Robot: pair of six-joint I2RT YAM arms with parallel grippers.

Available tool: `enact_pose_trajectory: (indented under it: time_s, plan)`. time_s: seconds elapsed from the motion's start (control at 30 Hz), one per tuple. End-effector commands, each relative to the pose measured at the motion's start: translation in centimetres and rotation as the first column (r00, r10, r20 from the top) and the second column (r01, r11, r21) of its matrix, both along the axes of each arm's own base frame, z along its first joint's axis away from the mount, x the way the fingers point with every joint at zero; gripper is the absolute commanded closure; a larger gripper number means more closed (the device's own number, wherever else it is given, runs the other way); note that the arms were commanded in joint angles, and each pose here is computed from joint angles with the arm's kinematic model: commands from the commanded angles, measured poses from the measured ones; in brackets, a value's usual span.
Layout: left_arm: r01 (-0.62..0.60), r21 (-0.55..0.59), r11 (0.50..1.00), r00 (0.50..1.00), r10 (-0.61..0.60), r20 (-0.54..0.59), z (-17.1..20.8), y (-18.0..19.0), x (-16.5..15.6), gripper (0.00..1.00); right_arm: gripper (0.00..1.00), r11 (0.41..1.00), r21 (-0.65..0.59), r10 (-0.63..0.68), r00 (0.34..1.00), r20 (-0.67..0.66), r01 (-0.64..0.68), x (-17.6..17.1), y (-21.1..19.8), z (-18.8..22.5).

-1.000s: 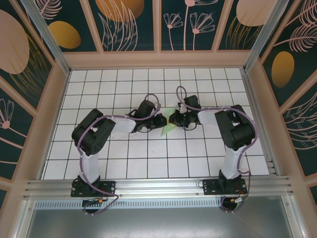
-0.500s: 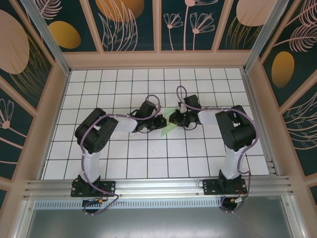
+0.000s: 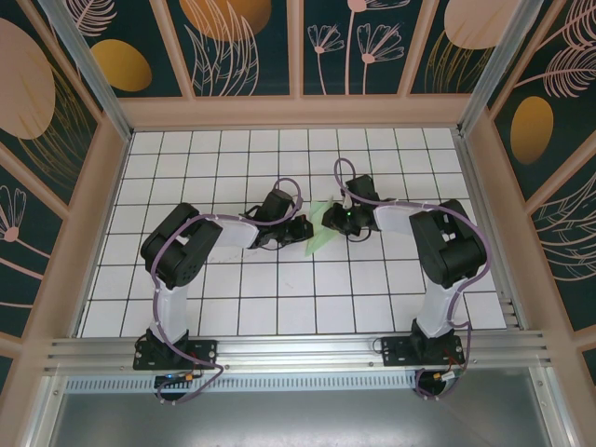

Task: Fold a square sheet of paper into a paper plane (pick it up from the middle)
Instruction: Fourth fold the wing at the center of the table.

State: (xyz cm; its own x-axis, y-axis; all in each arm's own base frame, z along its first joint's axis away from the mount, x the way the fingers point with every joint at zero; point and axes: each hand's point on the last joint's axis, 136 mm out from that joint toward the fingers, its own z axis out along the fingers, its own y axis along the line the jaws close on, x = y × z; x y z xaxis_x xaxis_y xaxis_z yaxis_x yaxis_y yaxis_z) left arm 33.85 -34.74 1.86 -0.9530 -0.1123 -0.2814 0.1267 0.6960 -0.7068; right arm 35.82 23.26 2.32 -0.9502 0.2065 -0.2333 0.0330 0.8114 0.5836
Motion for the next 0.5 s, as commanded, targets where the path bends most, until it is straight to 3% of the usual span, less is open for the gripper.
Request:
enact_pose_trajectory:
  time_s: [0.0, 0.47]
  plan:
    - [-0.006, 0.033, 0.999, 1.000, 0.006, -0.007, -0.6, 0.5, 0.1, 0.91, 0.73, 0.996, -0.089, -0.012, 1.000, -0.001, 0.012, 0.4, -0.6, -0.7]
    - [-0.010, 0.001, 1.000, 0.999, 0.010, 0.046, 1.6, 0.1, 0.9, 0.89, 0.71, 0.947, -0.321, -0.043, 0.995, -0.092, 0.011, -1.5, -1.2, -5.1]
